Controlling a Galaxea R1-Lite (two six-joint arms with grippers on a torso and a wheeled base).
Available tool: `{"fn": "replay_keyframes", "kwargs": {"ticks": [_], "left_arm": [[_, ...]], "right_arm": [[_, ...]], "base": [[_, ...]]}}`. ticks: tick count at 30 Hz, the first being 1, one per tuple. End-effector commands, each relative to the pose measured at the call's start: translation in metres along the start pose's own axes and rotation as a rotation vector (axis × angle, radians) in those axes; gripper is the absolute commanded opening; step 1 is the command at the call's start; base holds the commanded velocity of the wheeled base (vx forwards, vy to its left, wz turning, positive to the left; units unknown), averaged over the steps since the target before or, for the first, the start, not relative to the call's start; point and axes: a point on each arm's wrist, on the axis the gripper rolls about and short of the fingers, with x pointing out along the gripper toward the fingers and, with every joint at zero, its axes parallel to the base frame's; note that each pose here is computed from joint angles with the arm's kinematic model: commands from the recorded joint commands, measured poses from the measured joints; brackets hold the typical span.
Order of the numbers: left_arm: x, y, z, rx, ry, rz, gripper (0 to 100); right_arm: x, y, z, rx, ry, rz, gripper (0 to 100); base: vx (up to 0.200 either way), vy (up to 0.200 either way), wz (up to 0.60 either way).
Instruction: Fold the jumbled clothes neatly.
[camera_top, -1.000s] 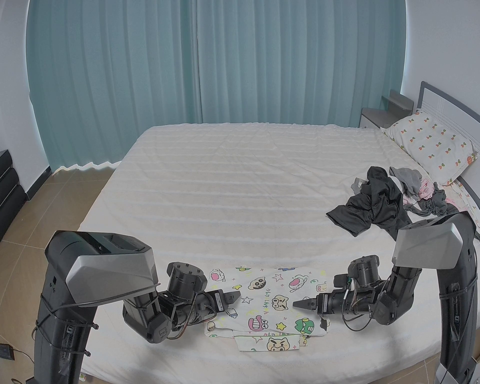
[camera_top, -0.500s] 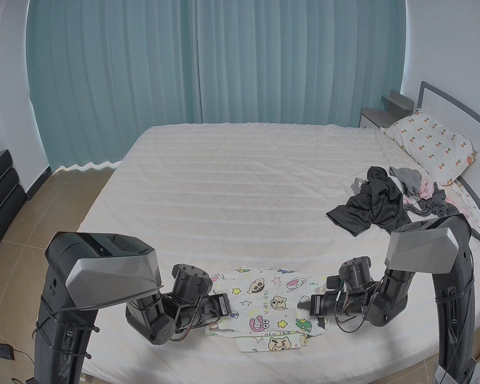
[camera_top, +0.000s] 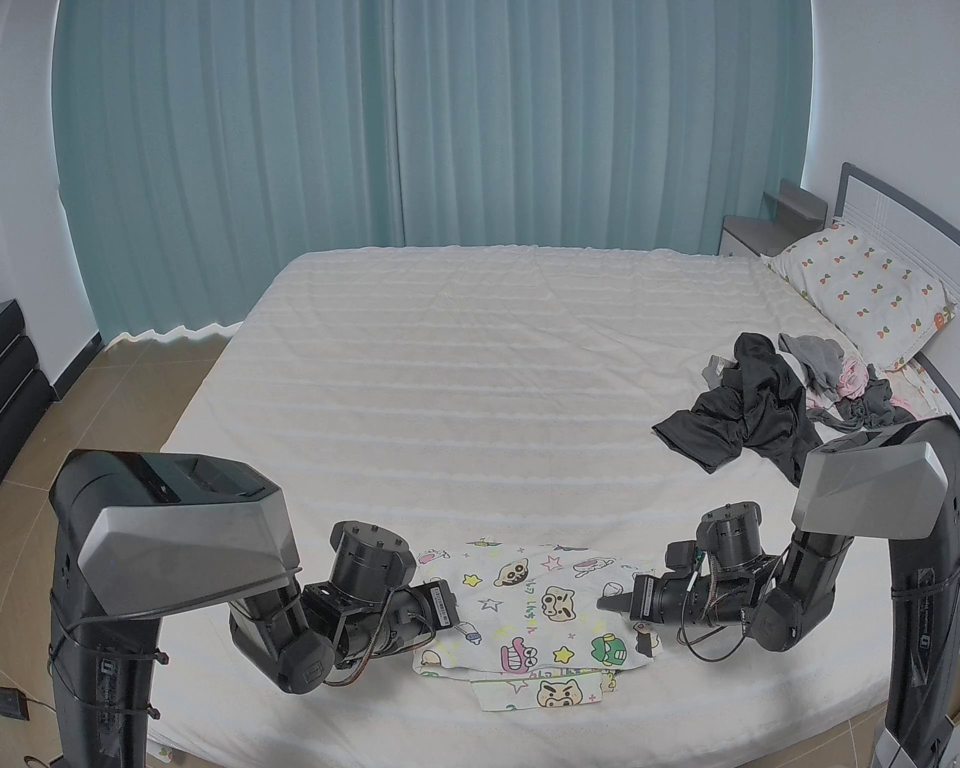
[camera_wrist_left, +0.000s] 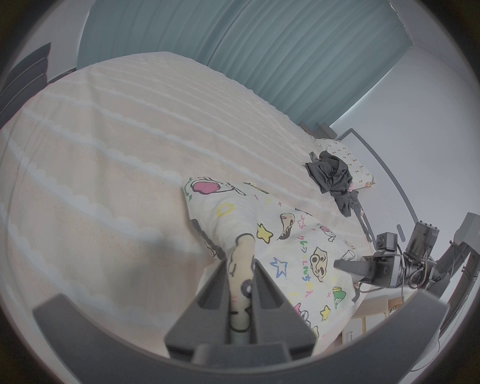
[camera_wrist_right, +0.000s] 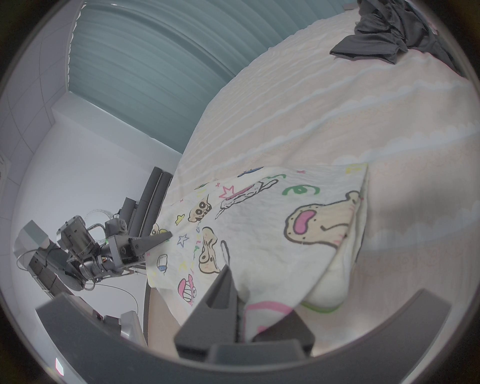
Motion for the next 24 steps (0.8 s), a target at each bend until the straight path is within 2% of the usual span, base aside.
{"fn": "replay_keyframes", "kwargs": {"ticks": [1,18,24], "left_arm": [[-0.011,-0.01,0.002,0.008,-0.011,-0.027,0],[-0.021,-0.028,0.0,-0.003,-0.016,-0.079,0],[-0.029,-0.038,0.004,-0.041,-0.03,-0.111,0]], "right_arm": [[-0.006,0.004,0.003,-0.002,-0.012,0.007,0],[-0.03,0.009,0.011,0.004,-0.042,0.03,0],[-0.044,0.01,0.017,0.009,-0.064,0.042,0]], "base": [[0.0,-0.2,0.0],[0.0,-0.2,0.0],[0.0,-0.2,0.0]]}}
